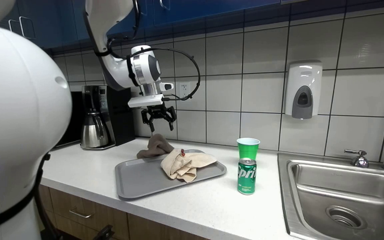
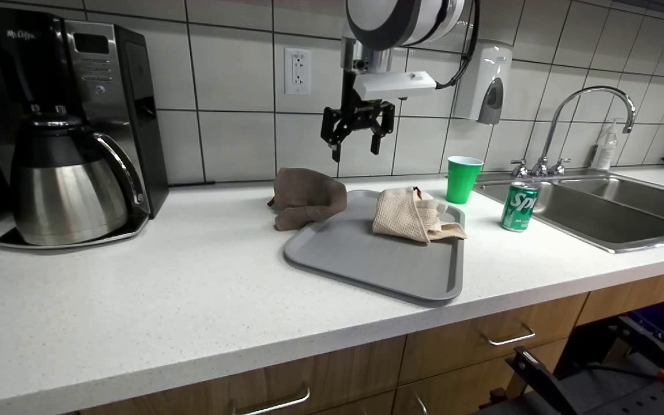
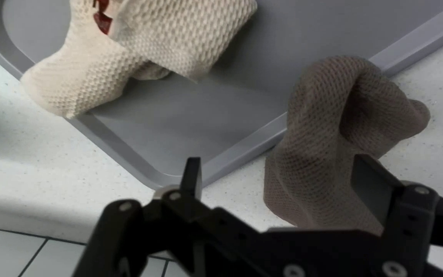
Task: Put the white and brown towels on the tray
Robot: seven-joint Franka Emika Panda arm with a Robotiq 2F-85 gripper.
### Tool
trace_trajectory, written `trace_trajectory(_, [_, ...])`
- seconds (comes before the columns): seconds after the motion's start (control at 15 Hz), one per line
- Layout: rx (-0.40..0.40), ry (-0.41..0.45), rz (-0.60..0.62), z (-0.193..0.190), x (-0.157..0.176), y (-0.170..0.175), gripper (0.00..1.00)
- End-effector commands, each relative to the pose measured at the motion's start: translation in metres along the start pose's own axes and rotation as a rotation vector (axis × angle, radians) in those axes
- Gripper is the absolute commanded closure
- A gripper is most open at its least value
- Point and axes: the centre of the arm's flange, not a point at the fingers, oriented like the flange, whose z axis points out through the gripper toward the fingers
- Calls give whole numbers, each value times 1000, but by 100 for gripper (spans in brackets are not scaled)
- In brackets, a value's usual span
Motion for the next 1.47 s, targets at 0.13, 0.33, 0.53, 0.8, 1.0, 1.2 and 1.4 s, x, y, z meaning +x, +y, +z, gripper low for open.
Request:
trace_trajectory(0.13, [4,-24,-51,31,42,-26,0])
trace_trajectory(0.33, [6,-37,-67,52,57,-36,0])
trace_trajectory(0.53, [6,-51,-88,73,68,-45,0])
trace_trajectory(0.8, [17,-75,-108,105,80,-50,0])
trace_trajectory(1.0, [18,-94,-118,124,85,-51,0])
trace_trajectory(1.2, [21,-106,-120,136,89,-51,0])
trace_trajectory(1.4, [25,-110,-134,137,89,-50,6])
